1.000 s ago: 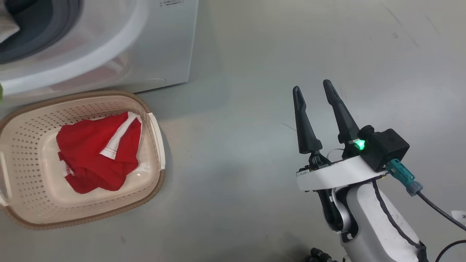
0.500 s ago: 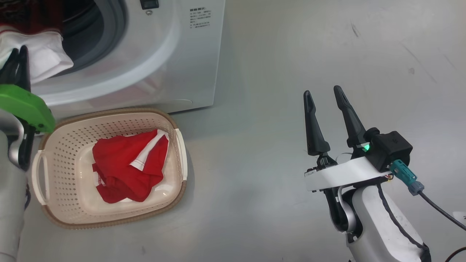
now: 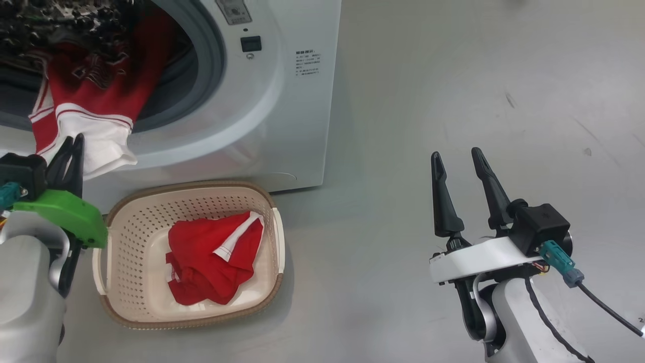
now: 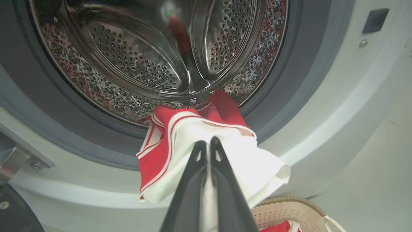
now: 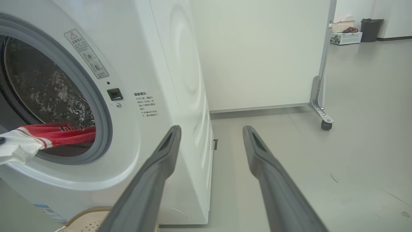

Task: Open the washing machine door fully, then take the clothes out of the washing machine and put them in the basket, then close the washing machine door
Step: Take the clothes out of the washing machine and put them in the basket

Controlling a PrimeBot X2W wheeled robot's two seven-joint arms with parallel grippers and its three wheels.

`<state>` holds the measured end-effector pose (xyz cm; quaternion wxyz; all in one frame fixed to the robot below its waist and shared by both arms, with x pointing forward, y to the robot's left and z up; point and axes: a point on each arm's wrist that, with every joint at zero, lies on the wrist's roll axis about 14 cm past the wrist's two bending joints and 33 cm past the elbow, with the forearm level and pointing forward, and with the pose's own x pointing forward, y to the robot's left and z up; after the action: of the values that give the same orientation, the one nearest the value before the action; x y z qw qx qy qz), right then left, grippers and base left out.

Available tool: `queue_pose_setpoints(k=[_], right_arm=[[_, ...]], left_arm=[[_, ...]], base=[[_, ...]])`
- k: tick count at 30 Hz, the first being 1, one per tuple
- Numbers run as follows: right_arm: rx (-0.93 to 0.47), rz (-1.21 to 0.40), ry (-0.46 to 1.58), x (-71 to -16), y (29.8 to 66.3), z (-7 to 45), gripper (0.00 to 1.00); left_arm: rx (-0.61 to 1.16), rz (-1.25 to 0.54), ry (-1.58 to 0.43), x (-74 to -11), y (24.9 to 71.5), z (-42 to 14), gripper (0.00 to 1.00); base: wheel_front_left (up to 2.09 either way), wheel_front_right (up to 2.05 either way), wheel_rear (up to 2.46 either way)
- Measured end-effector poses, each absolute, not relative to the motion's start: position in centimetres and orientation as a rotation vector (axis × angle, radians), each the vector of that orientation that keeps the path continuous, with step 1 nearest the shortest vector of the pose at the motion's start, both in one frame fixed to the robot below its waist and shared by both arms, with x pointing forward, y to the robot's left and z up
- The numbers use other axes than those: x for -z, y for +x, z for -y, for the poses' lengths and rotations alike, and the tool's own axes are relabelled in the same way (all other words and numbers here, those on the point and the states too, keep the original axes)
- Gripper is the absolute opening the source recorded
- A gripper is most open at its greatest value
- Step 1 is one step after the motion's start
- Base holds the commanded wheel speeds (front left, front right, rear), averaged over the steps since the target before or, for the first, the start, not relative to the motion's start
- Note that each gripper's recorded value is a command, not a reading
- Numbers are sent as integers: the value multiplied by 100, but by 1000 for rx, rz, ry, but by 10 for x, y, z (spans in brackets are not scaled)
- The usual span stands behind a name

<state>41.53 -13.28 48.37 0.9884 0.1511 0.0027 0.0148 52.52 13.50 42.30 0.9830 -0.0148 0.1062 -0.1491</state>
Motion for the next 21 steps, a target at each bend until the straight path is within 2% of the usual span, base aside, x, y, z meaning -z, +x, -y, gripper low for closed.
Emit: queue_pose_setpoints(k=[8,21], right_arm=[[-66,20,317,-495,408,123,100],[-105,37,327,-503,404,113,100]], left_arm=[[301,-55,-53,-479,518,-136,0],[270,396,-72,-627,510,-150,0]], base=[[0,0,0],[0,0,0]])
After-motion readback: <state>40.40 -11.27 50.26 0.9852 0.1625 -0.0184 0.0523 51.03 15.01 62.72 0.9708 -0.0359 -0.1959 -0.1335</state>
